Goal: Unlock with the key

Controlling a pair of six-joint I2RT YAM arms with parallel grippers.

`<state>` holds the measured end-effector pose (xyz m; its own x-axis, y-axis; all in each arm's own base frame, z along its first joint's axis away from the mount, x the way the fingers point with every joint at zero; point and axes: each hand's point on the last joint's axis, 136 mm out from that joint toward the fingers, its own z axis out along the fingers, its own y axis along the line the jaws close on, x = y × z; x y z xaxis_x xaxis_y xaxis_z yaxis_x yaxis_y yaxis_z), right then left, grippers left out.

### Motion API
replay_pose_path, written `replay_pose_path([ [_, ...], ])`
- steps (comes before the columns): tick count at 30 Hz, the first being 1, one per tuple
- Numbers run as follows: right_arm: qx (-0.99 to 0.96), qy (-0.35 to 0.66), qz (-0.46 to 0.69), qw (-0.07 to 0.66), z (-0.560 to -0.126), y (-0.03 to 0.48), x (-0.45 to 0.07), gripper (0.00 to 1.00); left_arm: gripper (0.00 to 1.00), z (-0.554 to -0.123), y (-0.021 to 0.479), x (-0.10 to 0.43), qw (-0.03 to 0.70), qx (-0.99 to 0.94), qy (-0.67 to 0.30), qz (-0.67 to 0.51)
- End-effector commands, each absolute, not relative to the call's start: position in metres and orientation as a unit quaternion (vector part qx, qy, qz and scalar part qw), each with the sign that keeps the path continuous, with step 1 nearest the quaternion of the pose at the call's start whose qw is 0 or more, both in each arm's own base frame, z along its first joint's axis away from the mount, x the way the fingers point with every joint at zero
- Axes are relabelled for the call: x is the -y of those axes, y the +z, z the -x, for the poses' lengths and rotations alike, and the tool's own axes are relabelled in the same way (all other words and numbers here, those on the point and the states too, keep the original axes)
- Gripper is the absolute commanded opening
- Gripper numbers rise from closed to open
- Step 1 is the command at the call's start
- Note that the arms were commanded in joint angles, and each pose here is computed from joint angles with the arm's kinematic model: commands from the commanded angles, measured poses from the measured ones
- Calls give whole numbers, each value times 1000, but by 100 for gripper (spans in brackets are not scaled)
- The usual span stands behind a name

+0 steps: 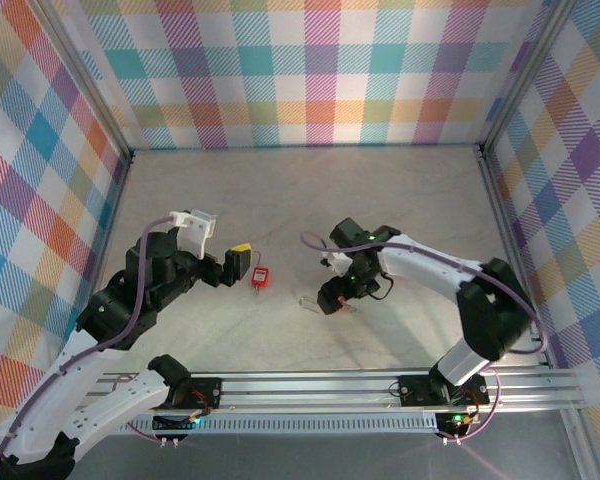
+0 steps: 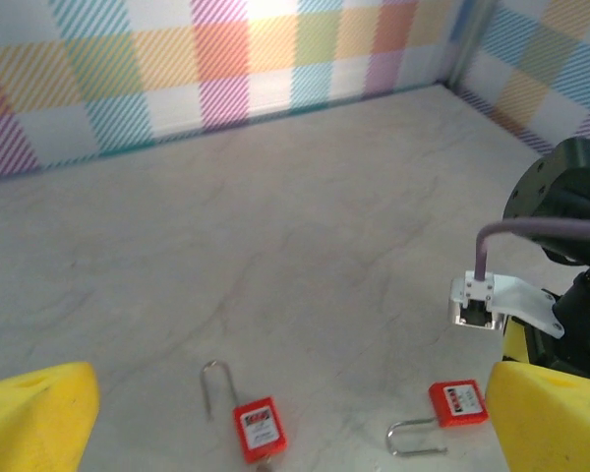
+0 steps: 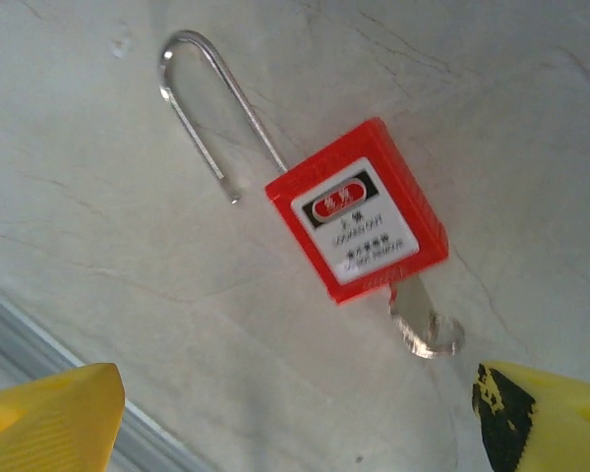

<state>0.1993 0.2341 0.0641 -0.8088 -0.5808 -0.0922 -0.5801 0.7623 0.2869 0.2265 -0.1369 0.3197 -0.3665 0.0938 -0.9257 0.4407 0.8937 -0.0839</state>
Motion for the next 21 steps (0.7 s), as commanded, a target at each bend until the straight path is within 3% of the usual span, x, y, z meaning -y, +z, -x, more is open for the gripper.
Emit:
replay_pose_path([
  [1,928,-118,-354,-19,-216,62,-233,91,100,-221,324,114,532,-827,-131,-129],
  [21,910,-87,-406,-9,-231,29,-248,82,100,-219,322,102,524,-836,-96,-130],
])
